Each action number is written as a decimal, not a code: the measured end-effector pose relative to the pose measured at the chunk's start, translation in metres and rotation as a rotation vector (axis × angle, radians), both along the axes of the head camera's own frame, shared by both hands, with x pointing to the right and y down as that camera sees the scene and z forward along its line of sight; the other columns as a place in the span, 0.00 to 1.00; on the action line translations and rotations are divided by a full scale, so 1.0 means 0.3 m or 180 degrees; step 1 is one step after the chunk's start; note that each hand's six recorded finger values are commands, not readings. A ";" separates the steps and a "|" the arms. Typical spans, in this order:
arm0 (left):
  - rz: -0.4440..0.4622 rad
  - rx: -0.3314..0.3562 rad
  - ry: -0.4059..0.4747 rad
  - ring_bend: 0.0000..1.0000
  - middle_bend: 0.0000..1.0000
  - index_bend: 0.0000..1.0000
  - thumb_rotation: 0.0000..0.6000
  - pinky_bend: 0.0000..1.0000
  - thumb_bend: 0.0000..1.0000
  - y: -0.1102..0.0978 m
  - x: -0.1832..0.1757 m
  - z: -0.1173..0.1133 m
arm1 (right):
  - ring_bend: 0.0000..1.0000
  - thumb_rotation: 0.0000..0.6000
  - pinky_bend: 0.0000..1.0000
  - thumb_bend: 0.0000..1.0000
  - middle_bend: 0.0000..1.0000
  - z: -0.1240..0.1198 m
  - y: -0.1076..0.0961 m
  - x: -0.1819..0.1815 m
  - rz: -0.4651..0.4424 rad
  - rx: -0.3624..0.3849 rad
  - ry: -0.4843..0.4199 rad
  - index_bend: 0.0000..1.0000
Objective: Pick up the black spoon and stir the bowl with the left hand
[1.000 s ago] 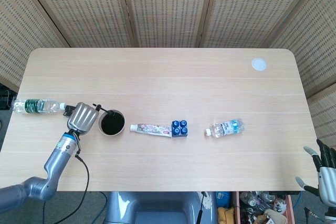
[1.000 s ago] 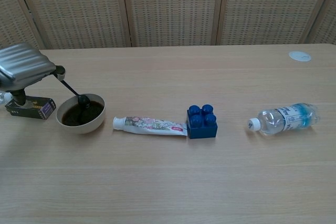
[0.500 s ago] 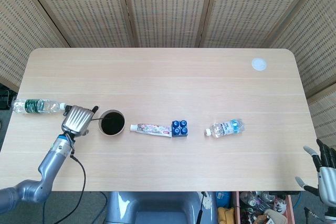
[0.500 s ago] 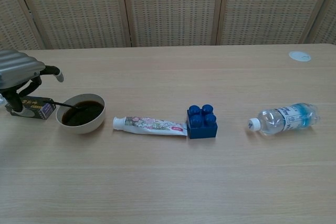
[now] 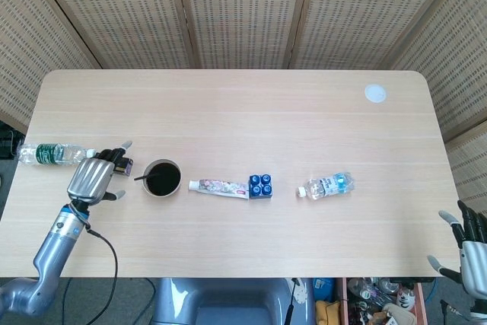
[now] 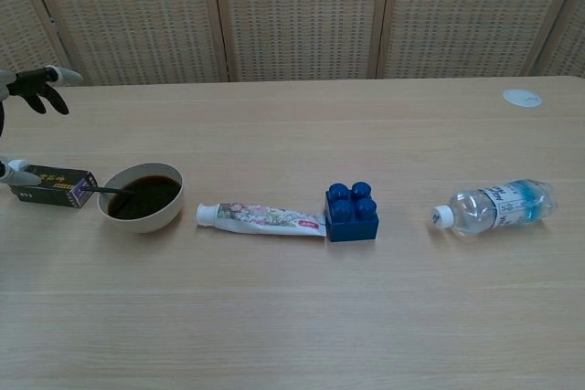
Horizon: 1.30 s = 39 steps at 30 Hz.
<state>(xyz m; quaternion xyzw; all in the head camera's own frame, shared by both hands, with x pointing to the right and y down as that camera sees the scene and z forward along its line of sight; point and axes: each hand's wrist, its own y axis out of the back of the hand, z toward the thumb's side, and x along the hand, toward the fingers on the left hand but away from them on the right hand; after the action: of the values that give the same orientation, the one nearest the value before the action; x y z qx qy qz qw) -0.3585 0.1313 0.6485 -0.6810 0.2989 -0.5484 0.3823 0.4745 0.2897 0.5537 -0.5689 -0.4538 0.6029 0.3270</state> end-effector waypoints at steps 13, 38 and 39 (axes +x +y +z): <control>-0.0513 0.0204 0.0460 0.00 0.00 0.00 1.00 0.00 0.14 0.168 -0.156 -0.168 | 0.00 1.00 0.00 0.19 0.08 0.005 -0.023 -0.031 -0.0098 0.0005 -0.0020 0.22; -0.0639 0.0354 0.0436 0.00 0.00 0.00 1.00 0.00 0.14 0.408 -0.258 -0.317 | 0.00 1.00 0.00 0.19 0.08 0.011 -0.059 -0.101 -0.0292 0.0034 -0.0068 0.22; -0.0633 0.0375 0.0446 0.00 0.00 0.00 1.00 0.00 0.14 0.408 -0.256 -0.321 | 0.00 1.00 0.00 0.19 0.08 0.011 -0.059 -0.101 -0.0290 0.0036 -0.0069 0.22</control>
<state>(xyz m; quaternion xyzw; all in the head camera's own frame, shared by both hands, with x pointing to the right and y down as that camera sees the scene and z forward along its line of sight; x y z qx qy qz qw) -0.4354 0.2537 0.5522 -0.6610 0.4226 -0.5162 0.3436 0.4443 0.2721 0.5570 -0.5936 -0.4343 0.5786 0.3525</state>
